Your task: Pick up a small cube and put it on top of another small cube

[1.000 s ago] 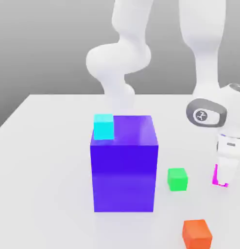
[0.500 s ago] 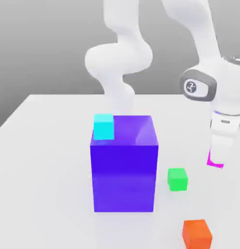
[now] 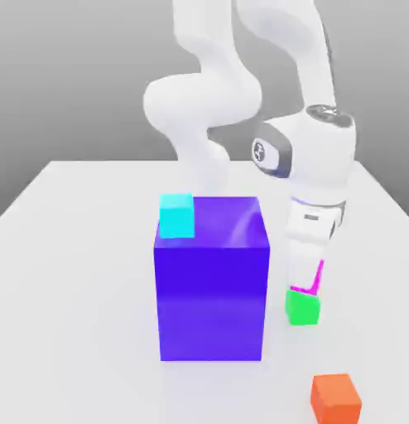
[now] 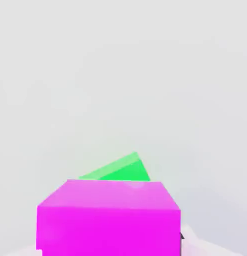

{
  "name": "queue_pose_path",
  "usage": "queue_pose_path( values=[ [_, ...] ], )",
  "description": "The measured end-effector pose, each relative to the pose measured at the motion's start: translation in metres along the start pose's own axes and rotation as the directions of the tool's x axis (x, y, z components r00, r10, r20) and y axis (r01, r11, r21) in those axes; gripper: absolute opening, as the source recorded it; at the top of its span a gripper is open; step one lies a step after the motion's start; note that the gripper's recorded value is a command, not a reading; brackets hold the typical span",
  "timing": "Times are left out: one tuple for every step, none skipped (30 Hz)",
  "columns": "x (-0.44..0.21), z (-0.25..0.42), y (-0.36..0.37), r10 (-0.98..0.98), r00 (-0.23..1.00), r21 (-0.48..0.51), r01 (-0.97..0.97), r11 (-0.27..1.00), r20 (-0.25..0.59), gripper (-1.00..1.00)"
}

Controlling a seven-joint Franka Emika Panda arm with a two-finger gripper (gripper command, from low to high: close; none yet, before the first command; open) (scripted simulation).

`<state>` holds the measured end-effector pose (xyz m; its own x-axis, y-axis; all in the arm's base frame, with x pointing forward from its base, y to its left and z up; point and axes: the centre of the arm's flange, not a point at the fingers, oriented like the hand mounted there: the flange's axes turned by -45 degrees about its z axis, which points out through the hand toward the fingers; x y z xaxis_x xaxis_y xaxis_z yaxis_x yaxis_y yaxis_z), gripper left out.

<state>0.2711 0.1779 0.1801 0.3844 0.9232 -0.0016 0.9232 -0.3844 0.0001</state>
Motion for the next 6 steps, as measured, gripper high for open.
queue_pose_path(
  values=[
    [-0.0007, 0.0, 0.0011, 0.004, 1.0, 0.0, -0.004, 1.0, 0.0, 1.0],
    [-0.0015, 0.0, 0.0022, 0.008, 1.0, 0.0, -0.008, 1.0, 0.0, 1.0],
    [-0.0022, 0.0, 0.0032, 0.012, 1.0, 0.0, -0.012, 1.0, 0.0, 1.0],
    [-0.0029, 0.0, 0.0042, 0.016, 1.0, 0.0, -0.016, 1.0, 0.0, 1.0],
    [-0.0028, 0.0029, 0.0034, 0.013, 1.0, 0.0, -0.013, 1.0, -0.001, 1.0],
    [-0.0013, 0.0002, 0.002, 0.007, 1.0, 0.0, -0.007, 1.0, -0.001, 1.0]
  ],
)
